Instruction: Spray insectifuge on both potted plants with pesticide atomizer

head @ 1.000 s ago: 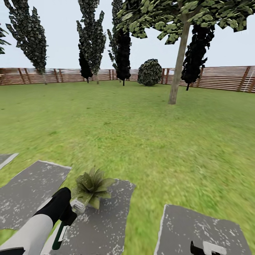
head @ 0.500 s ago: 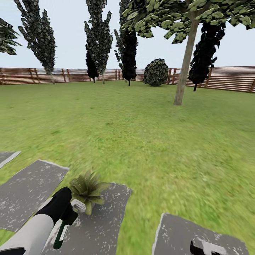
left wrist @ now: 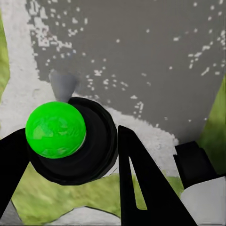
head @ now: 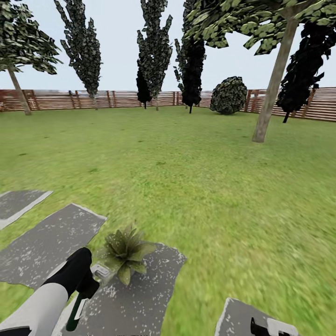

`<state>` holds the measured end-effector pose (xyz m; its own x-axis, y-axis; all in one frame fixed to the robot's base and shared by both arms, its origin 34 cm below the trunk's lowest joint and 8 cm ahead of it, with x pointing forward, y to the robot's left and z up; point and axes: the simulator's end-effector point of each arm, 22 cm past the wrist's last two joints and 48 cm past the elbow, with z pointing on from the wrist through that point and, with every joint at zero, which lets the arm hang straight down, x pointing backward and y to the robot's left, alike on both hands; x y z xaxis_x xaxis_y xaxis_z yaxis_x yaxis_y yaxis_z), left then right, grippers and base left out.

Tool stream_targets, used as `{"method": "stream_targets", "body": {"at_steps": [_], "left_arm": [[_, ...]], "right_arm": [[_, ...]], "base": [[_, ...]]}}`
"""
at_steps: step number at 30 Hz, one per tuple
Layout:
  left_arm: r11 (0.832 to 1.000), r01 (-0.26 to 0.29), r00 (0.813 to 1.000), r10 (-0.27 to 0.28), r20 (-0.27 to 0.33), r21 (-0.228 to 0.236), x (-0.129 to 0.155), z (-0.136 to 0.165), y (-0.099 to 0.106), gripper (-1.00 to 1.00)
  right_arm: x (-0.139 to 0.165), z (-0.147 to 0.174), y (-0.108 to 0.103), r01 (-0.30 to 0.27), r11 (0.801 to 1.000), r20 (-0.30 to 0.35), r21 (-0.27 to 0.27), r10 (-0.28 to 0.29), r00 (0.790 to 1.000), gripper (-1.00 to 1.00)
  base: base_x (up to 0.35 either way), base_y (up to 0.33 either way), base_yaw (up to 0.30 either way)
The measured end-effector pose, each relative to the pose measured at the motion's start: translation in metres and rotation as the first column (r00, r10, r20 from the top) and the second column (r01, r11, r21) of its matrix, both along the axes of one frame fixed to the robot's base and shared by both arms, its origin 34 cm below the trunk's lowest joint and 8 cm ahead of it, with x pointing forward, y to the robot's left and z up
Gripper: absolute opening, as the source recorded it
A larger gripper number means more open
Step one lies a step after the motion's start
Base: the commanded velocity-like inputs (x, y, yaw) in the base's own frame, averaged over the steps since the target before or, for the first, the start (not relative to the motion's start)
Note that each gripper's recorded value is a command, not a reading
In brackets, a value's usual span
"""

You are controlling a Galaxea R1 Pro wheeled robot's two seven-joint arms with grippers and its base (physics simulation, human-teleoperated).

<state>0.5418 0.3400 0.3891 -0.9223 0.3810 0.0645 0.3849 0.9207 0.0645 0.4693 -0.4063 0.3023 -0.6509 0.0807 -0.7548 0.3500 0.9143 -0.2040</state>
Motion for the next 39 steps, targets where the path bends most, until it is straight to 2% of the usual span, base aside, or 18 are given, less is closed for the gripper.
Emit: {"method": "stream_targets", "body": {"at_steps": [3,6,10,13,15,17,19,24,26,31,39], "left_arm": [[1.0,-0.006,1.0,0.006,-0.023,-0.003,-0.015,-0.009,0.001,-1.0],[1.0,-0.003,0.999,0.002,-0.033,-0.016,-0.02,-0.014,-0.007,-1.0],[1.0,0.006,1.0,-0.006,-0.021,-0.028,-0.017,-0.013,-0.017,-1.0],[0.999,0.021,1.0,-0.02,0.008,-0.039,-0.006,-0.009,-0.034,-1.0],[0.999,0.026,0.999,-0.026,0.022,-0.021,-0.002,-0.007,-0.032,-1.0],[0.999,0.032,0.998,-0.033,0.05,0.04,0.004,-0.006,-0.02,-1.0],[0.998,0.029,0.998,-0.032,0.054,0.05,0.005,-0.005,-0.018,-1.0],[0.999,0.024,0.998,-0.026,0.056,0.041,0.005,-0.006,-0.021,-1.0],[1.0,0.005,0.998,-0.005,0.061,0.005,0.006,-0.007,-0.028,-1.0],[1.0,0.004,0.998,-0.004,0.062,0.002,0.006,-0.007,-0.028,-1.0],[1.0,0.003,0.998,-0.004,0.062,0.006,0.006,-0.007,-0.026,-1.0]], "right_arm": [[0.0,0.0,0.0,0.0,1.0,0.0,0.0,0.0,1.0,1.0],[0.0,0.0,0.0,0.0,1.0,0.0,0.0,0.0,1.0,1.0],[0.0,0.0,0.0,0.0,1.0,0.0,0.0,0.0,1.0,1.0],[0.0,0.0,0.0,0.0,1.0,0.0,0.0,0.0,1.0,1.0],[0.0,0.0,0.0,0.0,1.0,0.0,-0.001,0.0,1.0,1.0],[0.0,0.001,-0.003,0.0,1.0,0.0,-0.004,0.0,1.0,1.0],[0.0,0.001,-0.003,0.0,1.0,0.001,-0.005,0.0,1.0,1.0],[0.0,0.001,-0.003,0.0,1.0,0.0,-0.005,0.0,1.0,1.0],[0.0,0.001,-0.004,0.0,1.0,0.0,-0.005,0.0,1.0,1.0],[0.0,0.001,-0.002,0.0,1.0,0.0,-0.004,0.0,1.0,1.0],[0.0,0.001,-0.002,0.0,1.0,0.0,-0.004,0.0,1.0,1.0]], "base": [[0.001,0.0,0.277],[0.0,0.0,0.277],[0.0,0.0,0.277],[0.006,-0.011,0.114],[0.083,-0.165,0.022],[0.116,-0.236,0.003],[0.126,-0.245,0.001],[0.079,-0.259,0.0],[0.003,-0.273,0.0],[0.0,-0.274,0.032],[0.0,-0.274,0.256]]}}
